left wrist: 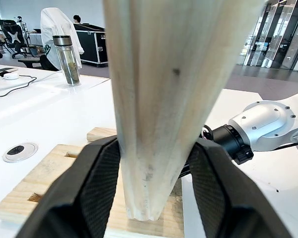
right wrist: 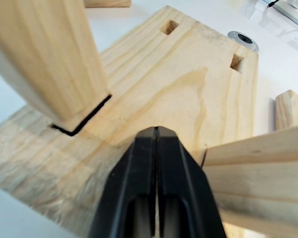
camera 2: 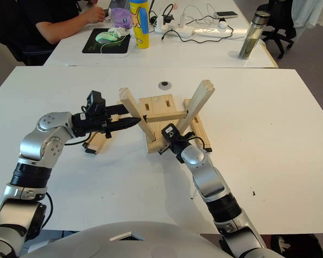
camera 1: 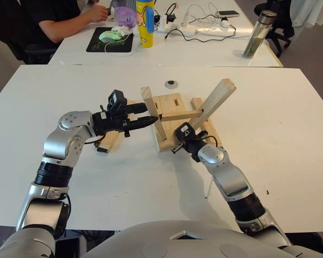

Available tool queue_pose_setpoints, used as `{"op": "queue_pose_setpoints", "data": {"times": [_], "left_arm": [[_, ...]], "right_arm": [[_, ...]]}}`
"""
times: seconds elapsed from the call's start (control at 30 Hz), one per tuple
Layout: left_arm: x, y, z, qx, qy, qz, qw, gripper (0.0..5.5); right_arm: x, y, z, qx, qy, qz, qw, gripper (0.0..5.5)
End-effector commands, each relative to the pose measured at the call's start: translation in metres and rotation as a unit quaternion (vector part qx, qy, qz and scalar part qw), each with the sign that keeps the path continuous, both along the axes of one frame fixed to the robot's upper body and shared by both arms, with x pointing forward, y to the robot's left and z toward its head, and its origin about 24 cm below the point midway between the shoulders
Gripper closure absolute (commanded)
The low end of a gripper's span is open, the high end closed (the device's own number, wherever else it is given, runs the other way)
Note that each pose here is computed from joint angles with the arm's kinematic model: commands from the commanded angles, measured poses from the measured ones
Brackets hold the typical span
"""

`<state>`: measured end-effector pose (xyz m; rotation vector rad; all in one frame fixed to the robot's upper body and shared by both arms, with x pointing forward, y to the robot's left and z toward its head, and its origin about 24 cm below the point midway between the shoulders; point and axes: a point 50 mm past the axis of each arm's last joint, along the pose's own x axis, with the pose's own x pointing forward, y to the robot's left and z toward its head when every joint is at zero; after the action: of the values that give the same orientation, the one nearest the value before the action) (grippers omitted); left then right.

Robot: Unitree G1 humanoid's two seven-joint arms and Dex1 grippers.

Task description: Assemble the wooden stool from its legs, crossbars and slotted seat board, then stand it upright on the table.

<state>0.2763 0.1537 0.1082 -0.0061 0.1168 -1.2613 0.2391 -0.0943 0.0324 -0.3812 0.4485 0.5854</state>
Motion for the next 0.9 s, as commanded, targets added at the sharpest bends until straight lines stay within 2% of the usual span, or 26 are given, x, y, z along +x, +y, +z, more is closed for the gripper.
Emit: {"op": "queue_pose_setpoints", "data": {"times": [0.03, 0.17, 0.57, 0.73, 0.9], "left_arm": [[-0.040, 0.005, -0.100, 0.179, 0.167, -0.008, 0.970, 3.43], [-0.042, 0.013, -0.110, 0.233, 0.148, -0.019, 0.961, 3.43], [-0.050, 0.033, -0.123, 0.290, 0.154, -0.034, 0.944, 3.43], [-0.045, 0.034, -0.120, 0.287, 0.149, -0.029, 0.946, 3.43], [-0.031, 0.030, -0.099, 0.192, 0.149, 0.014, 0.970, 3.43]], "right_arm": [[-0.045, 0.004, -0.061, 0.010, 0.210, 0.032, 0.977, 5.50], [-0.047, 0.005, -0.061, 0.012, 0.213, 0.036, 0.976, 5.50], [-0.047, 0.001, -0.062, 0.019, 0.223, 0.033, 0.974, 5.50], [-0.046, 0.002, -0.062, 0.017, 0.221, 0.032, 0.975, 5.50], [-0.047, 0.003, -0.063, 0.018, 0.221, 0.032, 0.975, 5.50]]}}
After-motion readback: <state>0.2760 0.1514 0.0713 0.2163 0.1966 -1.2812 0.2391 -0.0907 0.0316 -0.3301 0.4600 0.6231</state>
